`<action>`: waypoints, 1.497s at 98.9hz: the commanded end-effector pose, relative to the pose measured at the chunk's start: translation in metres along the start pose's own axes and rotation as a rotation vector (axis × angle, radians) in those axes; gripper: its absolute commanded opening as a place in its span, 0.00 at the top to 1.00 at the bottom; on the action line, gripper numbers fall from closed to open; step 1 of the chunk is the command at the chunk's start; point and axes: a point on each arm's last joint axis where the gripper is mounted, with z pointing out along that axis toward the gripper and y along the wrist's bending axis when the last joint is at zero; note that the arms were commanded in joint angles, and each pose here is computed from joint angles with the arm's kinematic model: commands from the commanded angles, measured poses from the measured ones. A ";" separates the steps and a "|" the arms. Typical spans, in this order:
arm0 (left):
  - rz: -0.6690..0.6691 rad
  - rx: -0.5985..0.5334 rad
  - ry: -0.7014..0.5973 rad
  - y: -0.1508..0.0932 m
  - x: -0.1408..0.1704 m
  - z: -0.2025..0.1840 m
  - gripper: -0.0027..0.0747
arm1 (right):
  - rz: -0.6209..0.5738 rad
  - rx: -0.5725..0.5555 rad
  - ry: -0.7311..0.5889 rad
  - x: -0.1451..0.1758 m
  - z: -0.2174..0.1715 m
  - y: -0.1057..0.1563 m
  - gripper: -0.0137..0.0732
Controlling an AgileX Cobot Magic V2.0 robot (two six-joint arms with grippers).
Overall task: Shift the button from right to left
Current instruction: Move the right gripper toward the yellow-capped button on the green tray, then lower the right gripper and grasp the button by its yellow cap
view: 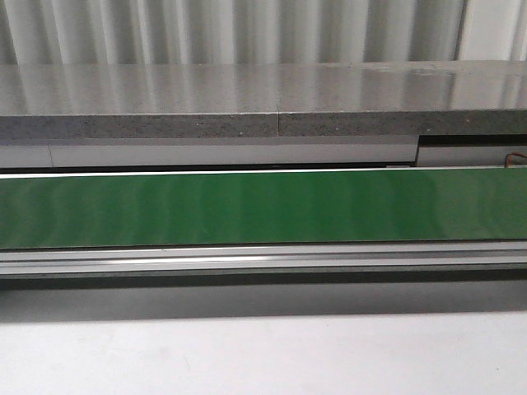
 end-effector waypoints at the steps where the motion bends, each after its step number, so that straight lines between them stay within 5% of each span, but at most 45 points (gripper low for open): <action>1: -0.016 0.018 -0.088 -0.001 -0.001 -0.002 0.99 | -0.010 0.011 0.015 -0.033 -0.003 0.004 0.92; 39: -0.016 0.018 -0.088 -0.001 -0.001 -0.002 0.99 | -0.008 0.123 0.581 -0.096 0.032 0.009 0.92; 79: -0.016 0.018 -0.088 -0.001 -0.001 -0.002 0.99 | 0.003 0.139 0.751 -0.107 0.076 0.011 0.91; 91: -0.016 0.018 -0.088 -0.001 -0.001 -0.002 0.99 | 0.005 0.147 0.805 -0.103 0.075 0.011 0.77; 117: -0.016 0.018 -0.088 -0.001 -0.001 -0.002 0.99 | 0.019 0.148 0.854 -0.099 0.072 0.012 0.12; 148: -0.016 0.018 -0.088 -0.001 -0.001 -0.002 0.99 | -0.033 0.229 0.914 -0.104 0.104 0.002 0.10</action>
